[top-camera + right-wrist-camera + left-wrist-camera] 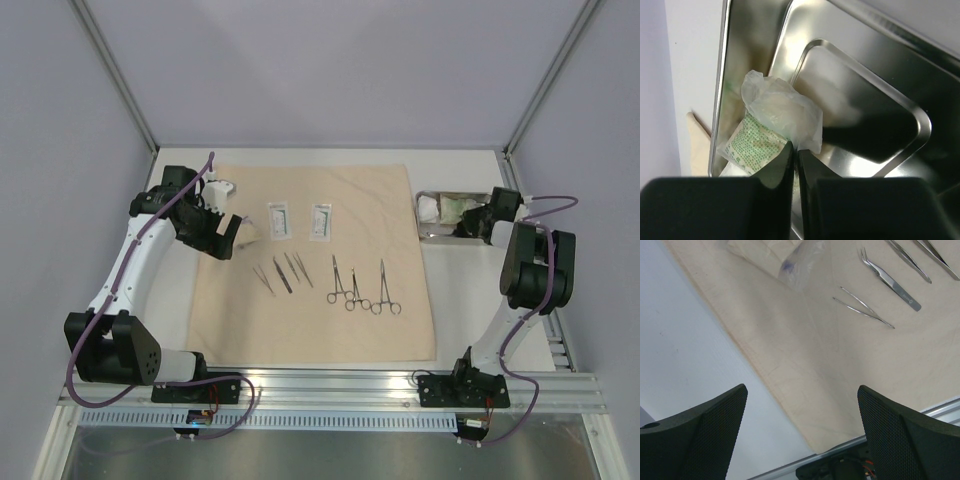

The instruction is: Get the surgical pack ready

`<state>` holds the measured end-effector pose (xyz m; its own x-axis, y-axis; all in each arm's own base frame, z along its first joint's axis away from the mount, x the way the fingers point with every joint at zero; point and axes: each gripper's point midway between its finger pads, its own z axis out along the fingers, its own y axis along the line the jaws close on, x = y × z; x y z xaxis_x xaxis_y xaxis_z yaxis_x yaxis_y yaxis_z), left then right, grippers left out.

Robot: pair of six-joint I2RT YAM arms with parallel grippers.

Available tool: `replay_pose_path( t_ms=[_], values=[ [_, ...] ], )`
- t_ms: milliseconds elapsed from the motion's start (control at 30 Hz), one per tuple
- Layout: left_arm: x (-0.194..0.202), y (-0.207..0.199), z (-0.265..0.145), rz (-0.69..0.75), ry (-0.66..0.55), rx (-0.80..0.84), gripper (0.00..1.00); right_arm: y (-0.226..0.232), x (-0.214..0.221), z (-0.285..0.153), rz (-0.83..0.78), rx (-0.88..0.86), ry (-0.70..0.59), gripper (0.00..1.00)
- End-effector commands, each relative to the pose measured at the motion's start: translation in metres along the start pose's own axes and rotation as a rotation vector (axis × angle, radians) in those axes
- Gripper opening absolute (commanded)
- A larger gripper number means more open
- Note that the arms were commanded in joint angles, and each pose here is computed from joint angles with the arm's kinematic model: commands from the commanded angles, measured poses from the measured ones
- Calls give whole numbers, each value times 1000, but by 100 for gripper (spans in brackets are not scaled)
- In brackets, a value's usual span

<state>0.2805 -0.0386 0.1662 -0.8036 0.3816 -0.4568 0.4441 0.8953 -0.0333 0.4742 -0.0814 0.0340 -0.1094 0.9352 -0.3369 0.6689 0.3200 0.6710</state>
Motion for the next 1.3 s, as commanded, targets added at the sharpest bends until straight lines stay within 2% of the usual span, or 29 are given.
replay_pose_path(
  t_ms=[0,200,467,500,700,800,933,967,1000,1067,1267],
  values=[
    [-9,1,-9,20,-42,-14,100,10,-5,0,-9,-22,-24,7],
    [-8,0,-9,20,-40,-8,100,12,-7,-8,-32,-20,-31,32],
    [-9,0,-8,23,-39,-6,100,43,-24,-39,-121,-74,-81,52],
    [-10,0,-8,22,-39,-6,100,47,-30,-43,-140,-62,-123,54],
    [-13,3,-10,21,-42,-20,100,78,-35,-81,-367,-41,-202,61],
    [-22,9,-8,9,-39,-33,100,116,-19,-109,-521,-131,-206,63],
    [-47,19,10,-30,-3,-52,84,143,14,-127,-648,-217,-152,63],
    [-57,21,11,-1,-7,-80,83,153,40,-134,-689,-261,-117,63],
    [-66,11,19,66,1,-96,82,156,47,-138,-708,-280,-109,63],
    [-71,20,35,145,68,-201,83,158,64,-143,-735,-312,-79,63],
    [-83,44,90,205,211,-336,91,156,88,-157,-781,-373,-7,62]
  ],
)
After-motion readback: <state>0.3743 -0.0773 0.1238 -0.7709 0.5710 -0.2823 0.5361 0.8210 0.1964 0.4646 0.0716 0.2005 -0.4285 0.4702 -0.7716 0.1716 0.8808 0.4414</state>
